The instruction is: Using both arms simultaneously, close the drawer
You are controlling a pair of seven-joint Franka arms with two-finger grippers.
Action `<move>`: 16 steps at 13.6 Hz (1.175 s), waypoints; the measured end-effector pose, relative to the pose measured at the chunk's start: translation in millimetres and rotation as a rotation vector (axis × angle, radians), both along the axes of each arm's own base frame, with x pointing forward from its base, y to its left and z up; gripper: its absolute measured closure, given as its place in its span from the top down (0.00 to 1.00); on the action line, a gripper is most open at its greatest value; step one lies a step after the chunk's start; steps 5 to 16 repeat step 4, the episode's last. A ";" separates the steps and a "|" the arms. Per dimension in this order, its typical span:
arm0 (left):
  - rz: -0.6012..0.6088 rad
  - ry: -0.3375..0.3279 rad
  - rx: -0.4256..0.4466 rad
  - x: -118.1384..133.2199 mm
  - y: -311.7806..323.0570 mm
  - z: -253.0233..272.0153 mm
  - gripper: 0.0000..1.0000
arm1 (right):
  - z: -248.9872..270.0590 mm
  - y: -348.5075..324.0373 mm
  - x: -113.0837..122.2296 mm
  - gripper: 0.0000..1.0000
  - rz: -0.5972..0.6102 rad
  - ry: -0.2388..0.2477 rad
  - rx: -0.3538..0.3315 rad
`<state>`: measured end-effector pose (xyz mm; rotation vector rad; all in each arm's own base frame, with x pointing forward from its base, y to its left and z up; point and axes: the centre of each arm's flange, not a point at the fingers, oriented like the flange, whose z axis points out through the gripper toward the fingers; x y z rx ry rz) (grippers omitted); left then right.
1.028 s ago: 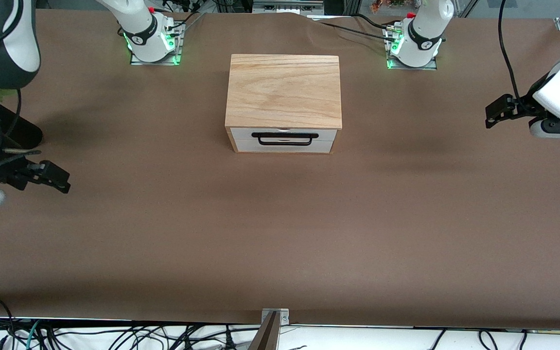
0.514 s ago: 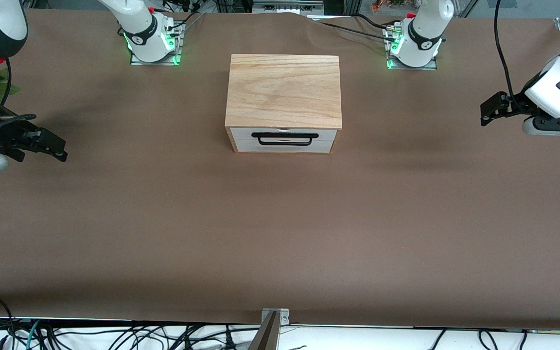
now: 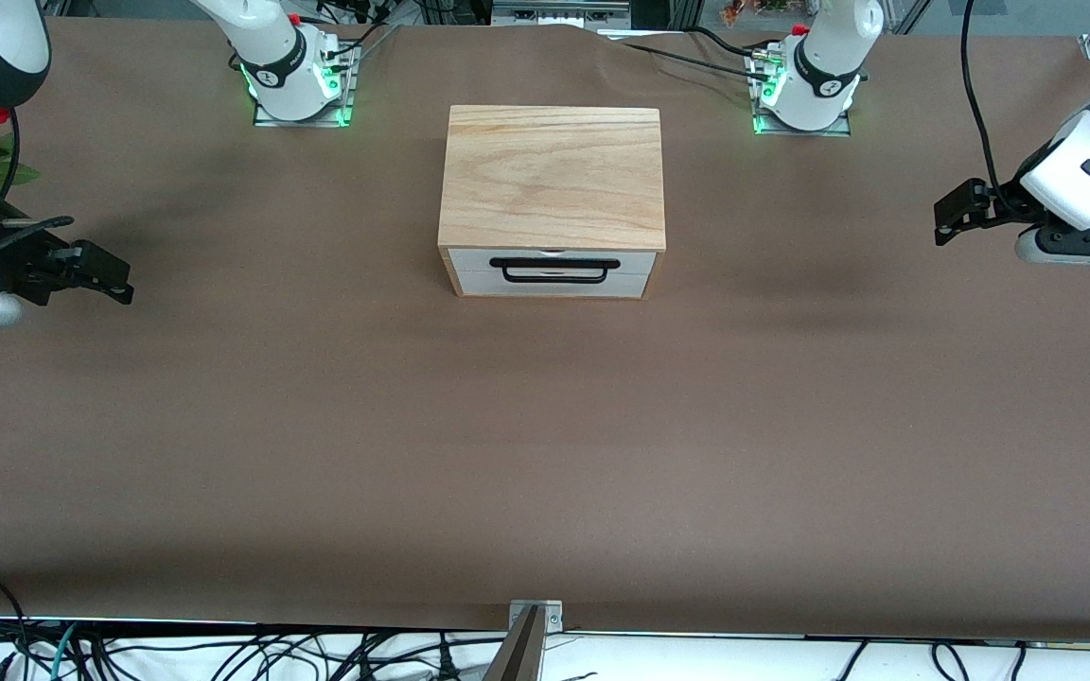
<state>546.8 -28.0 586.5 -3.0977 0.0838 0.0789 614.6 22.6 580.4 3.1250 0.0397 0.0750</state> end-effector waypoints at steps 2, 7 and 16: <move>0.000 0.000 0.000 0.0 0.0 0.0 1.00 | -0.8 0.1 0.3 1.00 0.000 0.001 0.000; -0.001 0.000 0.000 0.0 -0.4 0.0 1.00 | -0.9 0.6 0.3 1.00 0.001 0.002 0.000; -0.001 0.000 0.000 0.0 -0.4 0.0 1.00 | -0.9 0.6 0.3 1.00 0.001 0.002 0.000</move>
